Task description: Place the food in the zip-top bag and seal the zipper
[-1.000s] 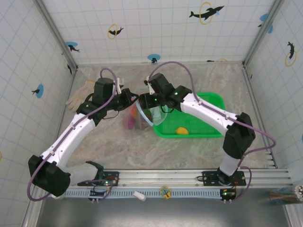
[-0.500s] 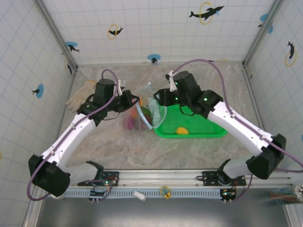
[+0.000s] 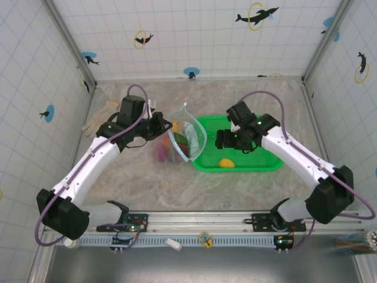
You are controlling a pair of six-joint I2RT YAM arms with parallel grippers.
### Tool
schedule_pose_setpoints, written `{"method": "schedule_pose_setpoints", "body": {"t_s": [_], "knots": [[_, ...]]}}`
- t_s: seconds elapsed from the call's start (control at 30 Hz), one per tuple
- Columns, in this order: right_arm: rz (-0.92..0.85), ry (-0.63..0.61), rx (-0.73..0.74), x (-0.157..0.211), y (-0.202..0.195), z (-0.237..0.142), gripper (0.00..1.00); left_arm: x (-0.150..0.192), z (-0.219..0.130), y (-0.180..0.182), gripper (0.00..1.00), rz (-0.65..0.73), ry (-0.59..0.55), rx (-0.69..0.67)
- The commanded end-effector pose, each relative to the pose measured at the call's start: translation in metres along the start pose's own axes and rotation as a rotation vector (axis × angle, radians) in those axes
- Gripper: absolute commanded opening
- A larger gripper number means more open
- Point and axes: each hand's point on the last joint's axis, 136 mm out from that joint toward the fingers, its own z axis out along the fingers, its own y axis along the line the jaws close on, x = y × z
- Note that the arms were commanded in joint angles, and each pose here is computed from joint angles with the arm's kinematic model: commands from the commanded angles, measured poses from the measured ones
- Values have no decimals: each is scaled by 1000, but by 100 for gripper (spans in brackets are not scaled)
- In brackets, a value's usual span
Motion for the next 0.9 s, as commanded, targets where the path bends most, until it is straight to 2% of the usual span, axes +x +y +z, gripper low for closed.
{"method": "schedule_pose_setpoints", "body": {"t_s": [0.0,0.1,0.27,0.53,0.6,0.73,0.87], "knots": [[54,87,36,24,-14,8,97,11,-5,10,0,-10,55,-75],[89,127,2,33,-14,26,100,14,-8,8,0,-15,63,-65],[171,184,11,45,-17,51,96,15,-11,-7,0,-28,64,20],[197,201,185,52,-48,80,94,-1,-11,-34,0,-17,16,133],[195,189,194,50,-50,83,91,1,-8,-37,0,-16,38,157],[192,213,175,57,-49,90,84,5,-3,-28,0,1,63,118],[189,219,140,64,-51,97,73,7,-1,-19,0,-4,67,77]]}}
